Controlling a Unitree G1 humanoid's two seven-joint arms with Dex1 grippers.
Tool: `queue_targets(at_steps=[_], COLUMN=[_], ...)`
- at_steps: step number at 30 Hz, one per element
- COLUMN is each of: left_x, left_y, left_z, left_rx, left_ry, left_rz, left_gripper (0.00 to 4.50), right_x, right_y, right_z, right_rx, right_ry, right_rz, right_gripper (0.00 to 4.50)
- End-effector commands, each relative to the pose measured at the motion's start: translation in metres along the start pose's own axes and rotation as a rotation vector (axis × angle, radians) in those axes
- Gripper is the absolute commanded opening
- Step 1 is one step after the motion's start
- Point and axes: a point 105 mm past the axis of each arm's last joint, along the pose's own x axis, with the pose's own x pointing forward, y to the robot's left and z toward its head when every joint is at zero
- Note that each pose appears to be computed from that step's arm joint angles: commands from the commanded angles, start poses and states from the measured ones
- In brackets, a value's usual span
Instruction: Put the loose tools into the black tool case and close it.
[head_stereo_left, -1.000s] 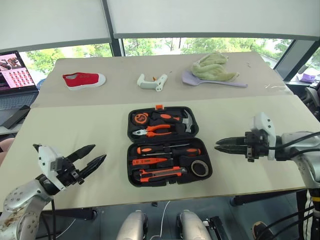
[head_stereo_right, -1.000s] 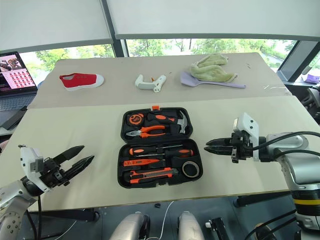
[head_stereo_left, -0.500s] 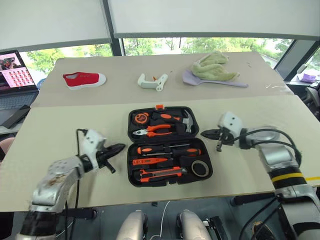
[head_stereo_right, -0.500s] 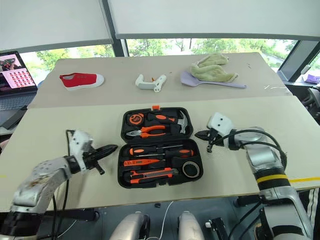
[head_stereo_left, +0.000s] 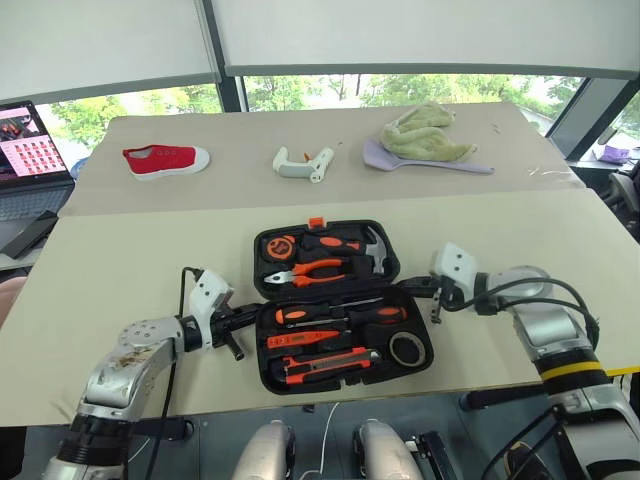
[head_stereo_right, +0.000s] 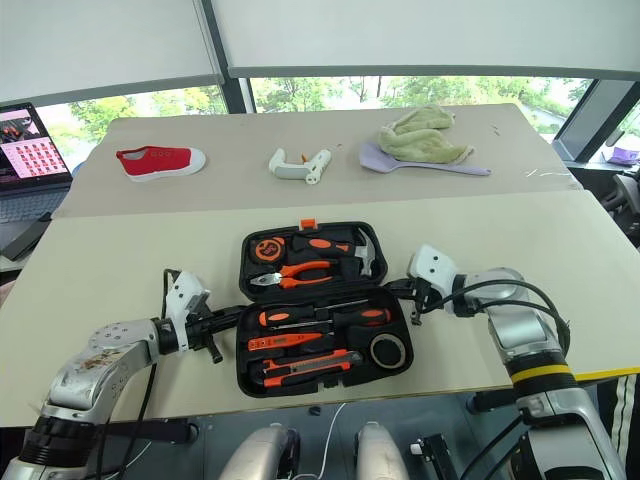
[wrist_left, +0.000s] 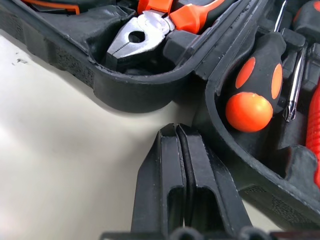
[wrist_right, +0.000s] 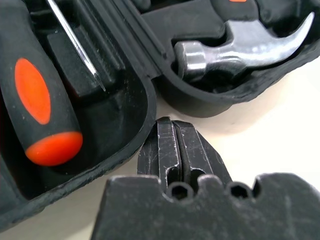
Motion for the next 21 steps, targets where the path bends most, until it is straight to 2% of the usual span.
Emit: queue_targets(at_steps=[1,3,5,6,7,11,12,15,21], left_x=[-0.024,-0.036,-0.045,-0.046,-0.046,-0.042,-0.034,-0.010,0.010], left_y=[0.018,0.025,0.028,0.029,0.030,0.040,0.041,0.036,0.035], left_z=[0.025,0.024,0.028,0.038,0.044,0.036,0.039,0.049,0.054], left_rx=[0.024,-0.049,-0.136,-0.173,-0.209,-0.281,-0.311,-0.365,-0.382], left_ry=[-0.073,0.005,0.039,0.009,-0.003,0.135,0.123,0.096,0.091], left_rz=[0.091,0.121,0.136,0.133,0.134,0.179,0.191,0.168,0.166], left_gripper=[0.34,0.78,1.49,1.93,2.31,3.77,4.05,4.05,4.05], right_x=[-0.025,-0.033,-0.039,-0.040,-0.041,-0.036,-0.031,-0.018,-0.003], right_y=[-0.018,-0.021,-0.026,-0.030,-0.032,-0.040,-0.045,-0.057,-0.059], right_z=[0.014,0.023,0.033,0.037,0.039,0.047,0.050,0.058,0.053], right_rx=[0.170,0.259,0.335,0.391,0.429,0.529,0.553,0.590,0.584], right_ry=[-0.004,0.008,0.010,0.029,0.056,0.124,0.123,0.134,0.195], right_rz=[-0.070,-0.064,-0.064,-0.073,-0.079,-0.085,-0.096,-0.128,-0.119], right_gripper=[0.29,0.78,1.40,1.80,2.19,3.58,3.86,3.86,3.86])
